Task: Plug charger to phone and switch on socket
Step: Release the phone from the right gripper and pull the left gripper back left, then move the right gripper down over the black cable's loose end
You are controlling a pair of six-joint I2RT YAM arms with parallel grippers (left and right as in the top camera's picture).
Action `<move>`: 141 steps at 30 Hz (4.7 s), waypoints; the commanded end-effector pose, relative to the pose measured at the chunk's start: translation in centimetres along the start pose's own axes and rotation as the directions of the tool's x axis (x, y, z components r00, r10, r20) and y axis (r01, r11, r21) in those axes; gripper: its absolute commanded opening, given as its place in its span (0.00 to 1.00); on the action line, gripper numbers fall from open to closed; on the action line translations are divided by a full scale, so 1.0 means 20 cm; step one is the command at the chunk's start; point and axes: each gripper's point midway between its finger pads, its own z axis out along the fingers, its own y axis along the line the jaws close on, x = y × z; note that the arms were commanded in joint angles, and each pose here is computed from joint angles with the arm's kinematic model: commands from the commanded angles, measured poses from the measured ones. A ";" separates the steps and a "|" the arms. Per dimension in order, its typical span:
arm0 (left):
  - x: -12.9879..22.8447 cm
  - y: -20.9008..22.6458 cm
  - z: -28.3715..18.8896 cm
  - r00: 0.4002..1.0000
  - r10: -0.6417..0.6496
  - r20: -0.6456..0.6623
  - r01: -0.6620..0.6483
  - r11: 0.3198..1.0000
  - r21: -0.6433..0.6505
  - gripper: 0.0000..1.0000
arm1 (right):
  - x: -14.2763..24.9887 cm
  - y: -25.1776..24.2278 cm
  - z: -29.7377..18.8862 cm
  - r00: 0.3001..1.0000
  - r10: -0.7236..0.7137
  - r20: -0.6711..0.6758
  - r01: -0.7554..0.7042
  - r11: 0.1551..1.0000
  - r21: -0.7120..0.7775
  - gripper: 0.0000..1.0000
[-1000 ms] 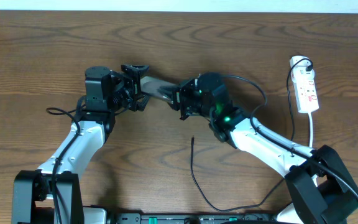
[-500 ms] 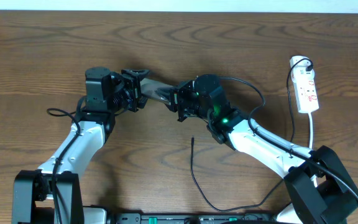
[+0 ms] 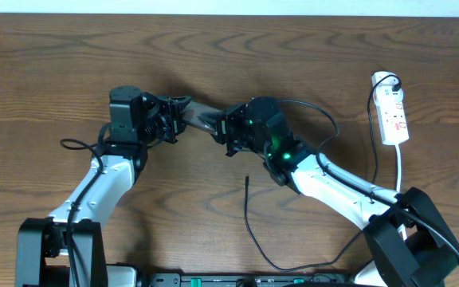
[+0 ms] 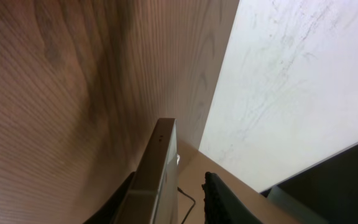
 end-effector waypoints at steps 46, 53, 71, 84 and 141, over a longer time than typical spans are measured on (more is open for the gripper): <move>-0.03 0.11 0.01 1.000 -0.021 0.013 0.022 0.999 -0.043 0.07 | 0.03 0.03 0.01 1.000 0.014 0.015 -0.014 1.000 -0.025 0.79; -0.03 0.11 0.01 1.000 -0.021 0.014 0.022 0.999 -0.042 0.08 | 0.03 0.03 0.01 1.000 0.002 0.016 -0.001 1.000 -0.024 0.94; -0.26 0.06 -0.13 0.988 0.143 0.051 -0.143 0.990 0.010 0.07 | -0.20 -0.03 -0.05 0.970 -0.221 0.104 0.214 0.974 0.076 0.99; -0.05 -0.23 -0.41 0.764 0.621 -0.176 -0.514 0.750 0.417 0.07 | -0.38 -0.02 -0.12 0.829 -0.545 0.125 0.525 0.836 0.161 0.99; -0.09 -0.16 -0.54 0.339 0.941 0.014 -0.768 0.268 0.581 0.07 | -0.39 -0.76 -0.30 0.736 -0.460 -0.497 0.656 0.298 0.694 0.78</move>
